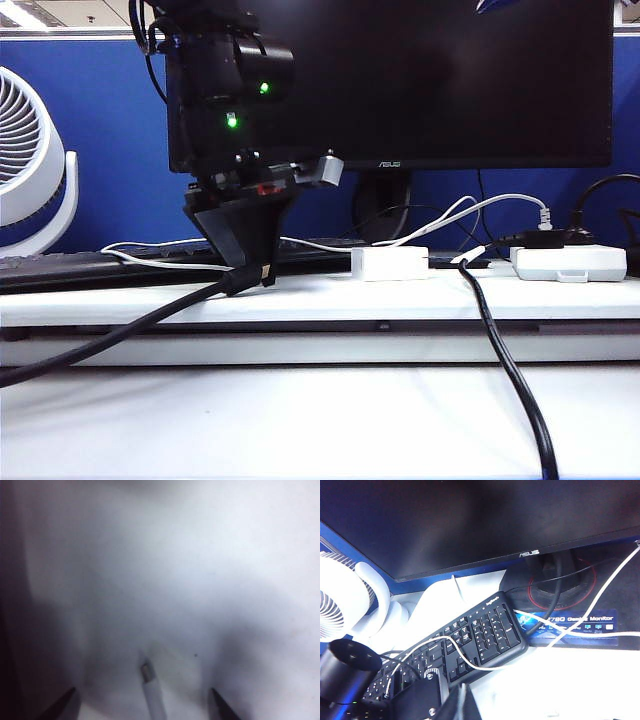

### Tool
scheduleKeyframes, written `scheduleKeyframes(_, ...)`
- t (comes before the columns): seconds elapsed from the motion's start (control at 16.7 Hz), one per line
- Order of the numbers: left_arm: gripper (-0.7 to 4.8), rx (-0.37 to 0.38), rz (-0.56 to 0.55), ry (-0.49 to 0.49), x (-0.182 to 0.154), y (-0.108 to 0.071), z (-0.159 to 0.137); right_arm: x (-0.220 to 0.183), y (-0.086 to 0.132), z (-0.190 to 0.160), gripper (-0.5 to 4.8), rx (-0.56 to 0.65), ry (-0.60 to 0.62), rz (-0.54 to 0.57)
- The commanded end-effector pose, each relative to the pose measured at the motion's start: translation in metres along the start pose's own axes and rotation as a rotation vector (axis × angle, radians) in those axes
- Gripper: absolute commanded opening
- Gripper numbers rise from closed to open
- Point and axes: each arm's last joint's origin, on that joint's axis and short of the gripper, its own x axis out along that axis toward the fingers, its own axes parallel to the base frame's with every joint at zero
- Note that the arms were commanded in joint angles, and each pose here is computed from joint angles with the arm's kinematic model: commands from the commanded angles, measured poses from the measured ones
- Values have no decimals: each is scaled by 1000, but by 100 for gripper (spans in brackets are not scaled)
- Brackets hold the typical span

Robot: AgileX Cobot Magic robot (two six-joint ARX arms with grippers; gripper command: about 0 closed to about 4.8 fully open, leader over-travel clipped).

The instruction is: Pick up the Type-C charging cable and the charging base, insert one end of the Type-C charger into the corresponding slot on the base, and finally place the plugged-in charger back on the table.

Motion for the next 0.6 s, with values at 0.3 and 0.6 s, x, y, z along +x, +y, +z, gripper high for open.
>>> scheduleKeyframes(0.3, 296, -54, -5, 2, 6, 1, 1, -2, 3, 3, -6, -13, -20, 16)
scheduleKeyframes(0.6, 77, -55, -9, 12, 5, 1, 0, -2, 3, 3, -6, -14, -21, 16)
